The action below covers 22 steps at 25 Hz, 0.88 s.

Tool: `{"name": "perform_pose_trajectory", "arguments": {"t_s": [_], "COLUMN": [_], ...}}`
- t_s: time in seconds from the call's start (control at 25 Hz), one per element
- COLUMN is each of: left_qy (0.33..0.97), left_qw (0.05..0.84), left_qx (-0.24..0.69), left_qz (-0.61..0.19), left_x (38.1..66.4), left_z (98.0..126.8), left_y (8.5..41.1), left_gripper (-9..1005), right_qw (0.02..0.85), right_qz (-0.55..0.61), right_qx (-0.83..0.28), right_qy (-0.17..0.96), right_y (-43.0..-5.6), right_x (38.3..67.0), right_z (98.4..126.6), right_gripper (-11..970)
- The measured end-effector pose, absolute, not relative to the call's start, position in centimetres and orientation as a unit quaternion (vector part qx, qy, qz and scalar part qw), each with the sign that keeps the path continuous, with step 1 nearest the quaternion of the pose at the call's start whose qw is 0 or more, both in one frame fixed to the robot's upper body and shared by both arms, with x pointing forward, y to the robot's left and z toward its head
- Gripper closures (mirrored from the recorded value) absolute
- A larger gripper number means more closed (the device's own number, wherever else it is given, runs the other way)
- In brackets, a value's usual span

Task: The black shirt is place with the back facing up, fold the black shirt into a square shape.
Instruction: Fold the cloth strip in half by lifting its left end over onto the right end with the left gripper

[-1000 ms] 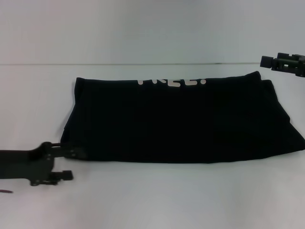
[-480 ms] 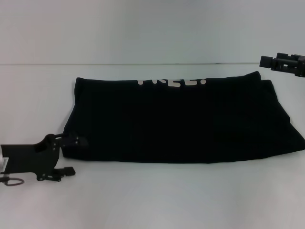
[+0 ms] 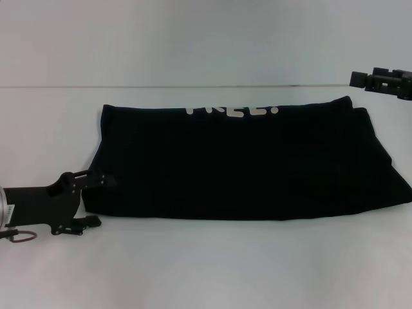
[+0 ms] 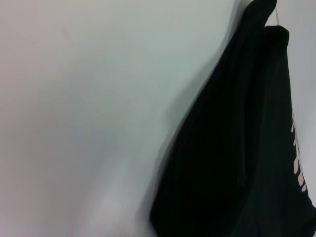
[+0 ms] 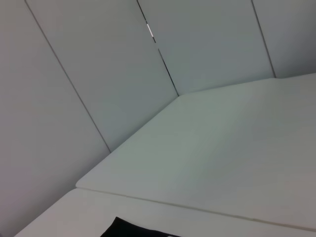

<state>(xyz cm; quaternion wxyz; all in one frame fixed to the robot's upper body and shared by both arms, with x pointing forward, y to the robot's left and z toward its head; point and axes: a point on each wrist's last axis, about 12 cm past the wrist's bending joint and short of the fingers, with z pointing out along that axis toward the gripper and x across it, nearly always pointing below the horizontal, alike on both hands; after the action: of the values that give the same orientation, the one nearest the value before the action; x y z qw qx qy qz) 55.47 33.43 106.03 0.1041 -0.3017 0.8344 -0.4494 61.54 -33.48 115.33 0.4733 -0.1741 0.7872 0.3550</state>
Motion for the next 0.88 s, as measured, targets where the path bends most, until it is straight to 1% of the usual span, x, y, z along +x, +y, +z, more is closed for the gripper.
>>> {"name": "perform_pose_trajectory", "arguments": {"t_s": [0.48, 0.88], "left_qy": [0.834, 0.841], "left_qw": [0.12, 0.134], "left_qx": [-0.309, -0.294], "left_qz": [-0.442, -0.434], "left_x": [55.77, 56.28], "left_z": [105.9, 106.08], "left_y": [33.69, 33.57], "left_gripper": [27, 52], "right_qw": [0.478, 0.479], "right_qz": [0.359, 0.361], "right_qx": [-0.172, -0.171], "right_qy": [0.783, 0.782], "right_y": [-33.44, -33.41], "right_x": [61.59, 61.53], "right_z": [115.51, 115.45], "right_gripper": [31, 31]}}
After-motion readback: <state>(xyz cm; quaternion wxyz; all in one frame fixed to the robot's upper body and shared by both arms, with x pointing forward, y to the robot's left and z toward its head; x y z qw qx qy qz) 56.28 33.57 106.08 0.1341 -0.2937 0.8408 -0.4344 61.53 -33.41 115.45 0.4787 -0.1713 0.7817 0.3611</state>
